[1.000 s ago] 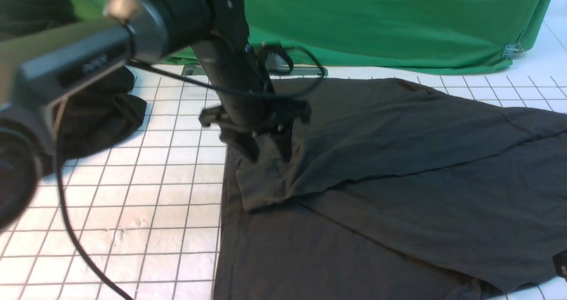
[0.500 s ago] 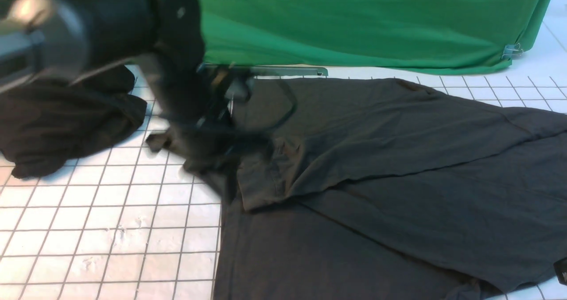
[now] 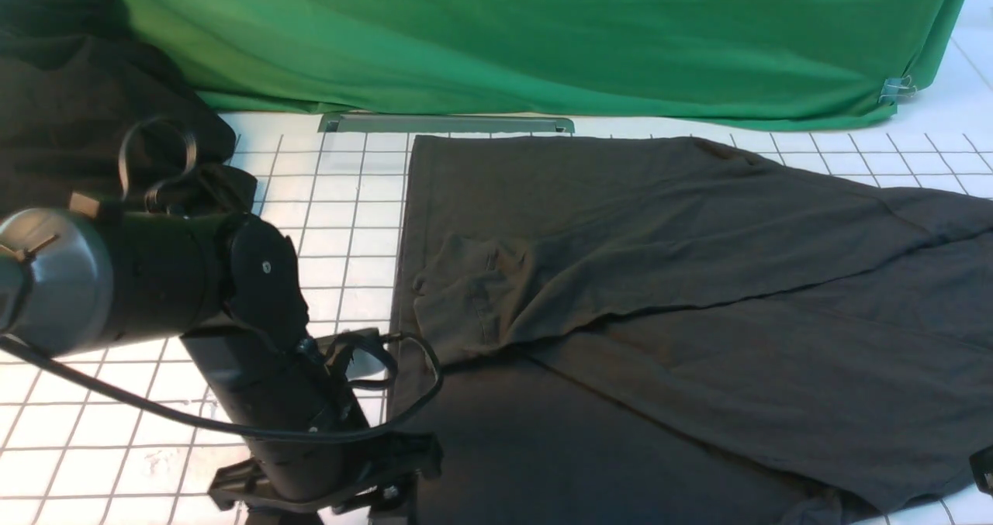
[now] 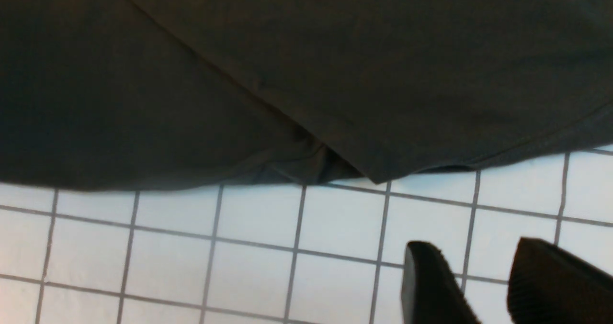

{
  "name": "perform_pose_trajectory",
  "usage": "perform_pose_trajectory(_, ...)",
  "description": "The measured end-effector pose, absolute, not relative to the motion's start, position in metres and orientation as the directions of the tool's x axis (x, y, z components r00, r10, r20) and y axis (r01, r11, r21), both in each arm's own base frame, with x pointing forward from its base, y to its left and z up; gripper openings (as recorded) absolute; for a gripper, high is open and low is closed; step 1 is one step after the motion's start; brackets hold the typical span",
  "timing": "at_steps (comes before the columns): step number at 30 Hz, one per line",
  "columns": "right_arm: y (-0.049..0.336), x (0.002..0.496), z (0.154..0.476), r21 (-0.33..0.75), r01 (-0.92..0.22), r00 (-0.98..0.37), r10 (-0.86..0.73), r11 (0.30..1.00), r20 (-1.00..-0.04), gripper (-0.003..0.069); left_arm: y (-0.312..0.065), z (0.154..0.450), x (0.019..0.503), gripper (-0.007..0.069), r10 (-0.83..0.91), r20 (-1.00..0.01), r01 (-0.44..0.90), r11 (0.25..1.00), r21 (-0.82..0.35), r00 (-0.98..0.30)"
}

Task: Fold a long-sleeved shirt over a white checkered tablecloth.
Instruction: 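Grasp the near edge of the shirt at its hem and shoulder corners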

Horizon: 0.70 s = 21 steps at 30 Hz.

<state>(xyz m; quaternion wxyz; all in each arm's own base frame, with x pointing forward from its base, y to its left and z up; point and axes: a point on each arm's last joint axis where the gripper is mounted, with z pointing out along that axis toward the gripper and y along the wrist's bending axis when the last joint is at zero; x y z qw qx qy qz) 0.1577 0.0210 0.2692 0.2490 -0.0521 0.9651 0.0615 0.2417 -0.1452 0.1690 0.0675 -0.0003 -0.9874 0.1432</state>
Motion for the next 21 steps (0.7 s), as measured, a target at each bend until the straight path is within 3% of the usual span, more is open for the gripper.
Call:
perform_pose_trajectory(4, 0.021, 0.159, 0.27, 0.092, -0.131, -0.865, -0.068, 0.987, -0.496, 0.0241, -0.147, 0.168, 0.245, 0.0539, 0.004, 0.097, -0.025, 0.955, -0.297, -0.995)
perform_pose_trajectory(10, 0.021, 0.16, 0.27, 0.091, -0.13, -0.858, -0.066, 0.987, -0.509, 0.0241, -0.148, 0.158, 0.247, 0.0487, -0.004, 0.126, -0.04, 0.957, -0.288, -0.992)
perform_pose_trajectory(19, 0.021, 0.16, 0.27, 0.091, -0.13, -0.858, -0.066, 0.987, -0.509, 0.0242, -0.152, 0.153, 0.248, 0.0286, -0.028, 0.17, -0.083, 0.942, -0.324, -0.985)
perform_pose_trajectory(21, 0.021, 0.16, 0.27, 0.091, -0.13, -0.858, -0.066, 0.987, -0.509, 0.0242, -0.156, 0.151, 0.248, 0.0209, -0.023, 0.182, -0.088, 0.93, -0.358, -0.983)
